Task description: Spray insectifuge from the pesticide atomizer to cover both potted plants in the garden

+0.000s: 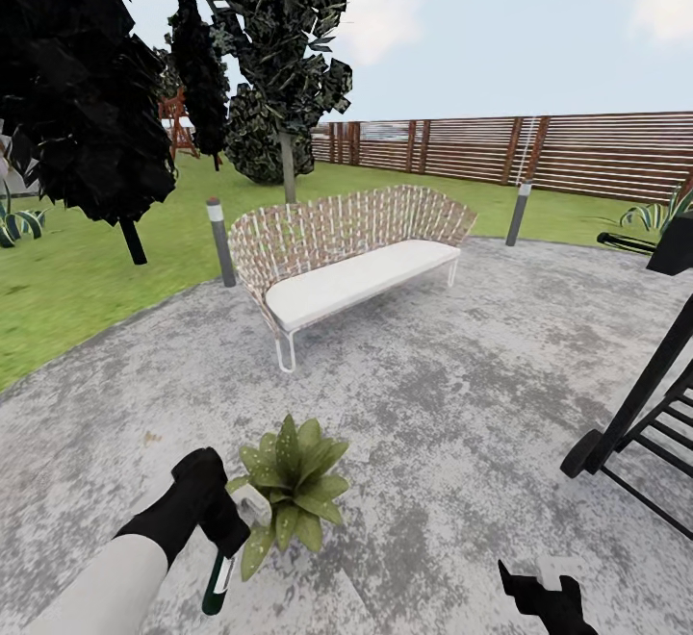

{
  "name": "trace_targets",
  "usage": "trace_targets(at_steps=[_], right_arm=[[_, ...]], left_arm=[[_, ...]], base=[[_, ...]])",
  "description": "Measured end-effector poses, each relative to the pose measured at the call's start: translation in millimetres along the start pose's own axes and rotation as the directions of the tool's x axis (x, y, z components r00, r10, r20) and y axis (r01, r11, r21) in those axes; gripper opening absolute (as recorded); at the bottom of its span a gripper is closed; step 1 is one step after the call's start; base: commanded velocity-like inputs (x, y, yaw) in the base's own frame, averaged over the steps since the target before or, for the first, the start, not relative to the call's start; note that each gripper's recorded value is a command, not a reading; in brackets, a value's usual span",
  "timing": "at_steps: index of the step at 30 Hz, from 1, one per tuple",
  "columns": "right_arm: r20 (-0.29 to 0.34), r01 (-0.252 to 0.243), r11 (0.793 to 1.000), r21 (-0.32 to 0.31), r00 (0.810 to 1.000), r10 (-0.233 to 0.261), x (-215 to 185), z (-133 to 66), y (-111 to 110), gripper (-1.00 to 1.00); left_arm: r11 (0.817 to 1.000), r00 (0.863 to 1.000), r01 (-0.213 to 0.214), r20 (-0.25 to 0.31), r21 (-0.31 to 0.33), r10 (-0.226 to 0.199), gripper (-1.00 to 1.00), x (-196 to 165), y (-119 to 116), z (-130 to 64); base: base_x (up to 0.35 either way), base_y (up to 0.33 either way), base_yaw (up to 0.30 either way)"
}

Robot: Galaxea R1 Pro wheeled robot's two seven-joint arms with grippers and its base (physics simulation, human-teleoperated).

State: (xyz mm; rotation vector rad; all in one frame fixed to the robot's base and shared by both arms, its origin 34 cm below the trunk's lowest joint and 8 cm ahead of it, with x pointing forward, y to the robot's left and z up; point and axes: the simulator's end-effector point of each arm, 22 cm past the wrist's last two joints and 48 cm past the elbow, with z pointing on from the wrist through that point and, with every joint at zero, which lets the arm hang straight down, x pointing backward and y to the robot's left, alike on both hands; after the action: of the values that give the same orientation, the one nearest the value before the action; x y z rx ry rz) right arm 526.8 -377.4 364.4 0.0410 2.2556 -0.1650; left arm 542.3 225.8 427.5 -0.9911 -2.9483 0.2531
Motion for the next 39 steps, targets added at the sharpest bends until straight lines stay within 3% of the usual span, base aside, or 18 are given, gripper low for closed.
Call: trace_targets(at_steps=[4, 6, 10, 18, 24, 28, 31, 35, 39], right_arm=[[0.000, 0.000, 1.000, 0.000, 1.000, 0.000, 0, 0.0, 0, 1.00], [0.000, 0.000, 1.000, 0.000, 1.000, 0.000, 0, 0.0, 0, 1.00], [0.000, 0.000, 1.000, 0.000, 1.000, 0.000, 0, 0.0, 0, 1.00], [0.000, 0.000, 1.000, 0.000, 1.000, 0.000, 0, 0.1, 0, 1.00], [-0.001, 0.000, 1.000, 0.000, 1.000, 0.000, 0, 0.0, 0, 1.00], [-0.001, 0.000, 1.000, 0.000, 1.000, 0.000, 0, 0.0, 0, 1.00], [-0.001, 0.000, 1.000, 0.000, 1.000, 0.000, 0, 0.0, 0, 1.00], [-0.001, 0.000, 1.000, 0.000, 1.000, 0.000, 0, 0.0, 0, 1.00], [-0.002, 0.000, 1.000, 0.000, 1.000, 0.000, 0, 0.0, 0, 1.00]], left_arm=[[1.000, 1.000, -0.007, -0.018, 0.013, 0.007, -1.00, 11, -2, 6.8], [1.000, 0.999, -0.002, -0.044, 0.031, 0.003, -1.00, 27, -10, 19.9], [0.999, 0.999, -0.001, -0.041, 0.040, 0.003, -1.00, 27, -16, 23.0], [0.999, 1.000, -0.005, -0.021, 0.035, 0.005, -1.00, 16, -18, 18.8], [0.997, 0.999, -0.033, 0.011, 0.075, 0.033, -1.00, -14, -51, 16.8], [0.998, 0.998, -0.042, 0.055, 0.055, 0.039, -1.00, -41, -41, -4.2], [0.998, 0.998, -0.038, 0.055, 0.055, 0.035, -1.00, -40, -38, -5.1], [0.998, 0.999, -0.035, 0.038, 0.051, 0.033, -1.00, -30, -35, 1.7], [0.998, 1.000, -0.017, -0.018, 0.062, 0.019, -1.00, 7, -45, 30.8]], base=[[0.000, 0.000, 0.000], [0.000, 0.000, 0.000], [0.000, -0.097, 0.000], [-0.139, -0.209, 0.021], [-0.016, -0.009, 0.000], [0.000, 0.000, 0.000], [0.000, 0.000, 0.000], [0.000, 0.000, 0.000], [0.000, 0.000, 0.000]])
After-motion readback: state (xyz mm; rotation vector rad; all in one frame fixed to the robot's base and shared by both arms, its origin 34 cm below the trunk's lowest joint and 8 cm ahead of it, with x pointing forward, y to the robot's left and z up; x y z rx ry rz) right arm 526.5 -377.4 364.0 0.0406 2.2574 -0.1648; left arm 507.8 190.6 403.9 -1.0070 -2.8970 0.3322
